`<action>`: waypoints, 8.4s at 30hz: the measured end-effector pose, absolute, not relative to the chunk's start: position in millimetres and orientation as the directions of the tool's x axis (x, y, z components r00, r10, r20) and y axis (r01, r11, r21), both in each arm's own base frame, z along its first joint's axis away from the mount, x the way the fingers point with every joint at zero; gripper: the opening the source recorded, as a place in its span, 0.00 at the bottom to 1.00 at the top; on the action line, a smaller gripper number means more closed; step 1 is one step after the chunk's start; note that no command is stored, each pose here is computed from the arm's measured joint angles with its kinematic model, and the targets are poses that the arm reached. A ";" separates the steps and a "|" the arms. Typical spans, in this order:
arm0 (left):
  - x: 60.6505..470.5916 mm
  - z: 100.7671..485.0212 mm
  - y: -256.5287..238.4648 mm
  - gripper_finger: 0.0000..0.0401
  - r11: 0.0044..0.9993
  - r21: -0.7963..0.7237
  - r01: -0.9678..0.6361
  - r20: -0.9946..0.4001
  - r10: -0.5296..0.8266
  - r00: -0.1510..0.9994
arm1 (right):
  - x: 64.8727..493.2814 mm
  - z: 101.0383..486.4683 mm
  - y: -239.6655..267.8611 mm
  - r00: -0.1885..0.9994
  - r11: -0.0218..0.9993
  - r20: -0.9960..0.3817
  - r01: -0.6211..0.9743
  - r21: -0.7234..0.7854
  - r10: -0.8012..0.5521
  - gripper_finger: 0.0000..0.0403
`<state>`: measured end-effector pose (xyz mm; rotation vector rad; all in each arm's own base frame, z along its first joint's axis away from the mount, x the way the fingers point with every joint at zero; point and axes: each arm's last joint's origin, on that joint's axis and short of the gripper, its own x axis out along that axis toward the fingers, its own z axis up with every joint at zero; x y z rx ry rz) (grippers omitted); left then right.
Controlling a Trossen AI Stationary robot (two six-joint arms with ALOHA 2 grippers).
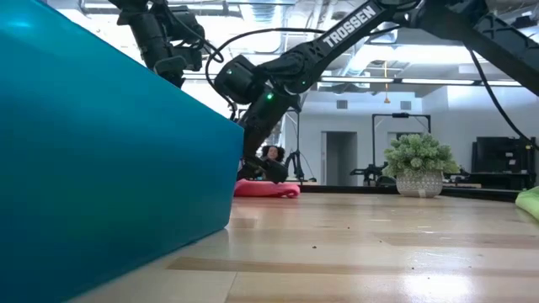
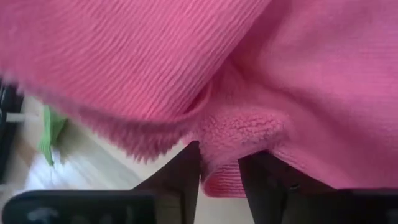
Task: Fold microfiber towels
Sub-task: Fold the pink microfiber towel
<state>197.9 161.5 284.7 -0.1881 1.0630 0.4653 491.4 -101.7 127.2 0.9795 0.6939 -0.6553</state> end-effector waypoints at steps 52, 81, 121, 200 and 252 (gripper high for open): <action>164.9 372.6 179.3 0.00 0.920 0.010 -0.392 -0.735 0.273 0.621 | 324.2 306.9 -142.2 0.399 0.705 -0.731 0.692 -0.156 -0.554 0.01; 206.6 311.9 235.1 0.00 0.809 0.297 -0.508 -0.683 0.551 0.479 | 283.5 288.0 -194.7 0.465 0.743 -0.666 0.638 -0.204 -0.583 0.01; 203.1 239.9 159.5 0.00 0.873 0.095 -0.479 -0.810 0.348 0.472 | 279.9 202.5 -122.0 0.573 0.796 -0.638 0.595 -0.106 -0.514 0.01; 223.5 175.3 174.6 0.20 0.809 0.164 -0.565 -0.700 0.499 0.511 | 248.1 171.1 -143.8 0.542 0.444 -0.649 0.833 0.330 -0.534 0.29; 169.2 234.6 186.4 0.27 0.817 -0.231 -0.528 -0.521 0.354 0.777 | 277.0 162.9 -226.2 0.517 0.909 -0.820 0.416 -0.010 -0.246 0.44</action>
